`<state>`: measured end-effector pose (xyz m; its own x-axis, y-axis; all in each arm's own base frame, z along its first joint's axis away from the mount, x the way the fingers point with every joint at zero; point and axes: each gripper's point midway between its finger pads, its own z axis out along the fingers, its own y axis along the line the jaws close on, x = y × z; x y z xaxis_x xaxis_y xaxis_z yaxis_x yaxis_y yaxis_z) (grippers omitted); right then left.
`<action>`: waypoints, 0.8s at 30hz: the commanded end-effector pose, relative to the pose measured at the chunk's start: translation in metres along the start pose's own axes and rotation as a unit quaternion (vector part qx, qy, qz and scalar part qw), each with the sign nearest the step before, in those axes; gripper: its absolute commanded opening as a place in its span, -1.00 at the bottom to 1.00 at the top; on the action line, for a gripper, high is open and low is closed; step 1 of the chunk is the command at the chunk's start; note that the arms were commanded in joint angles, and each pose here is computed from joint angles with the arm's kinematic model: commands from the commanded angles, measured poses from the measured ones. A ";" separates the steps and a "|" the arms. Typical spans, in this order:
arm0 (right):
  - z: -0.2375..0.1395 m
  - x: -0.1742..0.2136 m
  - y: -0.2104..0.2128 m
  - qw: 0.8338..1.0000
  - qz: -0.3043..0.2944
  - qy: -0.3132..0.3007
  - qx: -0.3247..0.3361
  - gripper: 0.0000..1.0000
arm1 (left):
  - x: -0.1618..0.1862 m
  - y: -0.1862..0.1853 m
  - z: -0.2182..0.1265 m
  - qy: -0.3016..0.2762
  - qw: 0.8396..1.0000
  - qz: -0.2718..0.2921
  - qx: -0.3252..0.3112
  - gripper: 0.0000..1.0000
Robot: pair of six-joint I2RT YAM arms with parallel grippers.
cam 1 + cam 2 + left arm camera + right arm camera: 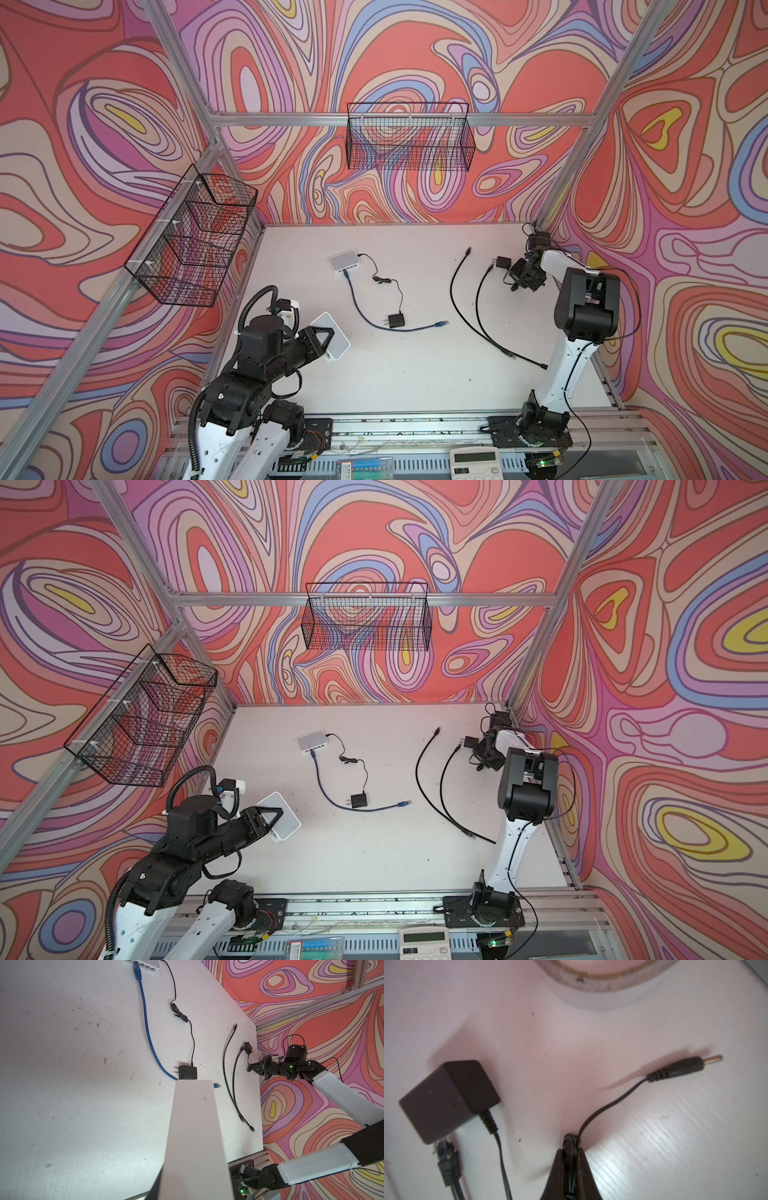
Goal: Insert the plug into the switch port
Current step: 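Carry the black power adapter with the right gripper toward the held switch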
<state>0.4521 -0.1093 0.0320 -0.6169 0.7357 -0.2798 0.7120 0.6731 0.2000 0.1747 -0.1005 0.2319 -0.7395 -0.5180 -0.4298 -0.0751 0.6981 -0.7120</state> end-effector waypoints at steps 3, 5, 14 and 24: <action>-0.065 -0.008 0.025 0.997 -0.042 -0.049 -0.049 -1.00 | -0.004 -0.006 -0.006 -0.008 1.000 -0.001 0.009 -1.00; -0.088 -0.008 0.033 0.994 -0.071 -0.075 -0.048 -1.00 | -0.003 -0.007 -0.005 -0.006 1.000 -0.001 0.011 -1.00; -0.165 0.014 0.050 0.963 -0.210 -0.167 -0.002 -1.00 | 0.002 -0.009 -0.006 0.006 1.000 -0.004 0.019 -1.00; -0.202 0.081 0.064 0.915 -0.352 -0.195 -0.017 -1.00 | 0.013 0.002 -0.003 0.014 1.000 -0.021 0.017 -1.00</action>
<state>0.3909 -0.0027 0.1996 -0.7502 0.1572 -0.6423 0.2455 0.9681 -0.0499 0.1666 -0.1041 0.2335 -0.7464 -0.5216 -0.4133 -0.0608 0.6719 -0.7382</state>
